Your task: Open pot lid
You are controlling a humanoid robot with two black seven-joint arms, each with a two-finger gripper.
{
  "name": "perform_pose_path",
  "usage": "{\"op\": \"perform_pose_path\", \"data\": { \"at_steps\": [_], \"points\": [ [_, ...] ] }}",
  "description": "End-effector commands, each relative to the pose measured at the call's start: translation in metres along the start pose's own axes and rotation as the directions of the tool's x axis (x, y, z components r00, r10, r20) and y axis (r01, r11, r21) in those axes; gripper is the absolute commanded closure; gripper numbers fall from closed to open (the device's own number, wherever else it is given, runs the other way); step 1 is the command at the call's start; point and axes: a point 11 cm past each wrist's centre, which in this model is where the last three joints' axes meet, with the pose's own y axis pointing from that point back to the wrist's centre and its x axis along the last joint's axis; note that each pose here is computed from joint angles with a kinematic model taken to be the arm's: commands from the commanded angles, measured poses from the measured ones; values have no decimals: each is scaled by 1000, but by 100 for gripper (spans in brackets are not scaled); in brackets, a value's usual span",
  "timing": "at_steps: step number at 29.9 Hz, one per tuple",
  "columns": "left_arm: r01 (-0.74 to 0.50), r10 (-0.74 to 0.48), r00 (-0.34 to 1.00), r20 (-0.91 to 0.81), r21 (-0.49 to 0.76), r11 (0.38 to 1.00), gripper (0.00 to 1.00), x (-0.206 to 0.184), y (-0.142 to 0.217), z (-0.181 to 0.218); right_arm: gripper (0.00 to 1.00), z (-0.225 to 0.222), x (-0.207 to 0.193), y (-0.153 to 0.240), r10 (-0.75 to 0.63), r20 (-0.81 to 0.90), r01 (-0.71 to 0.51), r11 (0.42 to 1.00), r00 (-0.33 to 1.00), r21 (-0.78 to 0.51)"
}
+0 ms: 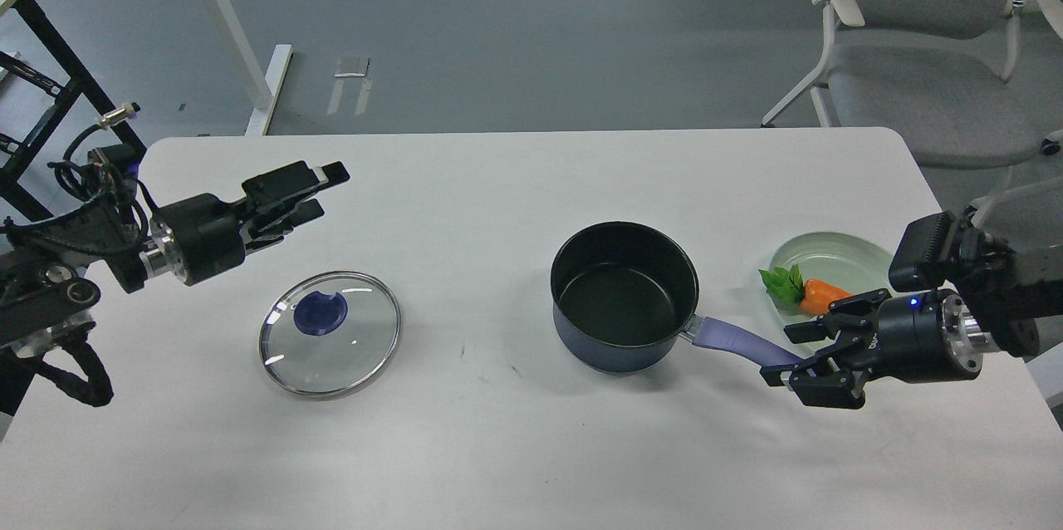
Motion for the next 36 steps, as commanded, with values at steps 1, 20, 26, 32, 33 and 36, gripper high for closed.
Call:
{"op": "perform_pose_path", "data": {
  "at_steps": [1, 20, 26, 32, 33, 36],
  "points": [
    [-49, 42, 988, -149, -45, 998, 1, 9, 1, 5, 3, 7, 18, 19, 76, 60, -75, 997, 995, -26],
    [-366, 275, 787, -552, -59, 929, 1, 41, 0, -12, 1, 84, 80, 65, 533, 844, -698, 629, 65, -343],
    [-445, 272, 677, -684, -86, 892, 1, 33, -15, -27, 1, 92, 66, 28, 396, 890, -683, 588, -224, -433],
    [-388, 231, 587, -776, -19, 922, 1, 3, -24, -60, 1, 79, 58, -8, 281, 905, -669, 610, -319, -425],
    [-387, 235, 575, -784, -7, 922, 1, 0, -24, -65, 1, 76, 59, -13, 268, 909, -670, 615, -318, -415],
    [-389, 234, 559, -796, -2, 921, 1, -2, -24, -71, 1, 72, 57, -19, 246, 916, -669, 627, -318, -400]
  ]
}}
